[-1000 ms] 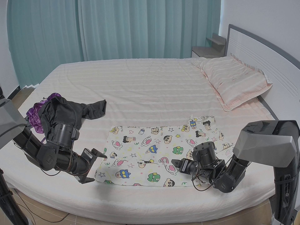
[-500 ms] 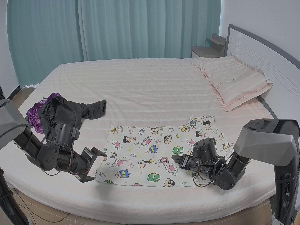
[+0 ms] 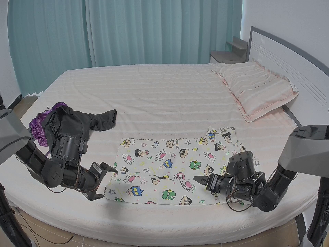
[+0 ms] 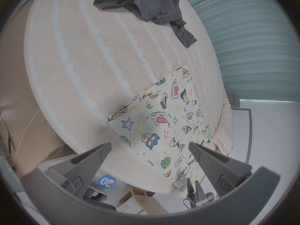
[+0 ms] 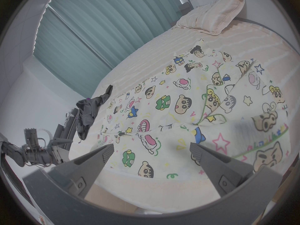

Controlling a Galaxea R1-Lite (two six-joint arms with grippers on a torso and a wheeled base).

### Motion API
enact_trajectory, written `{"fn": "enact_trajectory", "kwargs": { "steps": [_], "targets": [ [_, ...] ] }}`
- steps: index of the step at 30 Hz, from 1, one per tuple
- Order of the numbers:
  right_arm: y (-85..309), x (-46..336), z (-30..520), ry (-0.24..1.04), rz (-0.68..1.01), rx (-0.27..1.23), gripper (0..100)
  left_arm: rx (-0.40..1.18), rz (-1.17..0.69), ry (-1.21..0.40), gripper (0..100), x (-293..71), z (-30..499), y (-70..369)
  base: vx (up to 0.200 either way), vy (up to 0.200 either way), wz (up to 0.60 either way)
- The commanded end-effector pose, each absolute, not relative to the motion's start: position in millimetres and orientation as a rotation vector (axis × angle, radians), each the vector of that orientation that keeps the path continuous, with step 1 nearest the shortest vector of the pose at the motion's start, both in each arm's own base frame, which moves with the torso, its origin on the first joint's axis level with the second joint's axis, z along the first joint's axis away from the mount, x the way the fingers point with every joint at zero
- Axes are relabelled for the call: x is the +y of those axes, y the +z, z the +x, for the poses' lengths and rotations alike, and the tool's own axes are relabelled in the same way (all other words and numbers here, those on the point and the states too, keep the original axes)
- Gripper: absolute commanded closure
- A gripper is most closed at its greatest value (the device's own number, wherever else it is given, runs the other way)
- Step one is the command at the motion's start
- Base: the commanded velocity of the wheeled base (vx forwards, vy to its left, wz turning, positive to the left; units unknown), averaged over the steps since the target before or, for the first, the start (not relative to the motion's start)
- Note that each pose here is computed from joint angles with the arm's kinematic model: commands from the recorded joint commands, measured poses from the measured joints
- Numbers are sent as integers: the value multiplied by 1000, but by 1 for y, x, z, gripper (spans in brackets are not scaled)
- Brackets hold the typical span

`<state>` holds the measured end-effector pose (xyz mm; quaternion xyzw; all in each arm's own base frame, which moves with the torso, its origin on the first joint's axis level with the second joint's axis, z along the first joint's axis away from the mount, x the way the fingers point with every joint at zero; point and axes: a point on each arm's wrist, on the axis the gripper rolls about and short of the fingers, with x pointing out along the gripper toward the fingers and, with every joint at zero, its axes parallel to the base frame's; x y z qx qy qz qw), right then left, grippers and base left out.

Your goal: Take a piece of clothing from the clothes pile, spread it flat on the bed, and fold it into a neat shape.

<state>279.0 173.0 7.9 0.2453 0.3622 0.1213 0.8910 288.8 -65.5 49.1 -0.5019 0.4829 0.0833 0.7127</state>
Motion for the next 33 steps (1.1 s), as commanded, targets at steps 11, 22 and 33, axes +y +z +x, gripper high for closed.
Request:
{"fn": "enact_trajectory", "kwargs": {
  "steps": [11, 22, 33],
  "targets": [
    [3, 95, 266, 21, 675, 719, 0, 1073, -1113, 186, 0, -66, 289, 48, 0, 0, 0],
    [-60, 81, 256, -49, 661, 751, 0, 1073, -1113, 186, 0, -66, 289, 48, 0, 0, 0],
    [-56, 78, 257, -39, 679, 712, 0, 1073, -1113, 186, 0, -66, 289, 48, 0, 0, 0]
  ]
}}
